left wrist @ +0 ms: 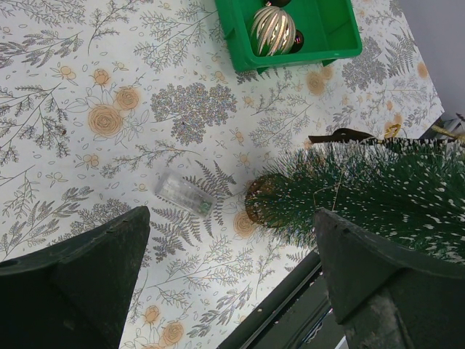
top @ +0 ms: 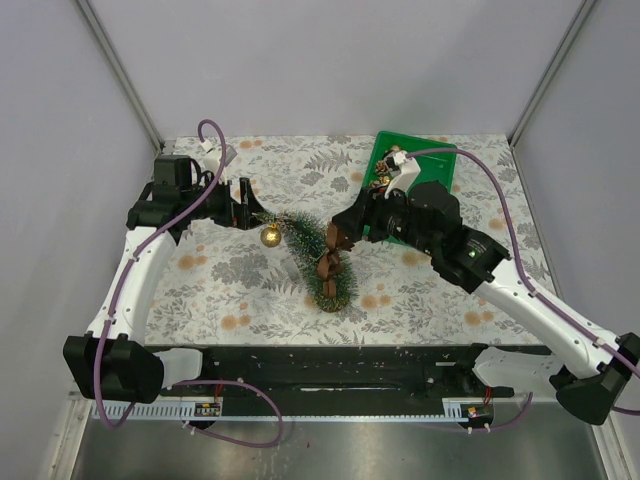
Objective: Decorate the small christmas tree
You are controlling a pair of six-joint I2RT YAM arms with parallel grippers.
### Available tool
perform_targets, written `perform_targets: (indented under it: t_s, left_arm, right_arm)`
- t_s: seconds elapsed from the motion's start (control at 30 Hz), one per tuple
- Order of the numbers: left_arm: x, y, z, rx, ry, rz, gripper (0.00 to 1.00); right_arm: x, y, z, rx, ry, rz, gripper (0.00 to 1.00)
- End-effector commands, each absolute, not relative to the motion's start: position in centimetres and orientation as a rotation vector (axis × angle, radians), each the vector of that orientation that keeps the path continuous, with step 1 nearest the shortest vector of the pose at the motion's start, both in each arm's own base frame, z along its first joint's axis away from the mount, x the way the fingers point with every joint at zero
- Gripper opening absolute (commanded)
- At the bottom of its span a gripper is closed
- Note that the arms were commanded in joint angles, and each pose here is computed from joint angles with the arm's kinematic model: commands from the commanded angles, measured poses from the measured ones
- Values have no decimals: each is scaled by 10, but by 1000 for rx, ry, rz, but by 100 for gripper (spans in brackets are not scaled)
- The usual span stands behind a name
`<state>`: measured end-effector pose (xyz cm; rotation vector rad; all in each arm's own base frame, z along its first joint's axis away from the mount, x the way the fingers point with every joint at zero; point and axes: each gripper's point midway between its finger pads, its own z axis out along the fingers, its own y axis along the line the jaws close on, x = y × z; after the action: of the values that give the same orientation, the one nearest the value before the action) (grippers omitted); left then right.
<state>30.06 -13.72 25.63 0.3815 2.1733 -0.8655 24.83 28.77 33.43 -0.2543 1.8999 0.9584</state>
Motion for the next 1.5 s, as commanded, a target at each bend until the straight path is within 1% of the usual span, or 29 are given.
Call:
perform_targets:
  t_s: [0.0,0.07,0.17,0.3,0.37,0.47,0.57,0.67,0.97,1.0,1.27,1.47]
  left_arm:
    - [310,-139,276,415,2091,-840,99]
    - [310,-138,275,415,2093,-838,99]
    - [310,-138,275,418,2091,-832,99]
    - [311,-137,275,419,2090,-823,99]
    - [311,-137,275,421,2089,-820,99]
    - [311,-137,274,423,2091,-821,99]
    - [312,-138,274,421,2092,-824,99]
    - [312,-138,275,421,2092,-824,99]
    - [314,-138,277,415,2091,-829,99]
    - [315,-138,277,415,2090,-827,99]
    - [316,-146,280,439,2088,-840,99]
    - [317,-155,280,461,2092,-845,99]
  right_arm:
    - [250,273,361,-238,1829,892,71]
    - [251,269,365,-239,1819,873,74]
    - [251,263,369,-230,1810,846,76]
    - [247,254,376,-215,1791,839,72]
    - [238,254,377,-229,1789,876,67]
    - [223,257,370,-250,1806,953,56]
    - [208,265,360,-288,1840,1041,47]
    - [198,274,350,-318,1871,1104,41]
    - [165,293,329,-417,1882,1211,15]
    - [162,298,325,-426,1891,1215,13]
    - [158,337,308,-482,1912,1190,12]
    - [165,338,302,-450,1921,1142,13]
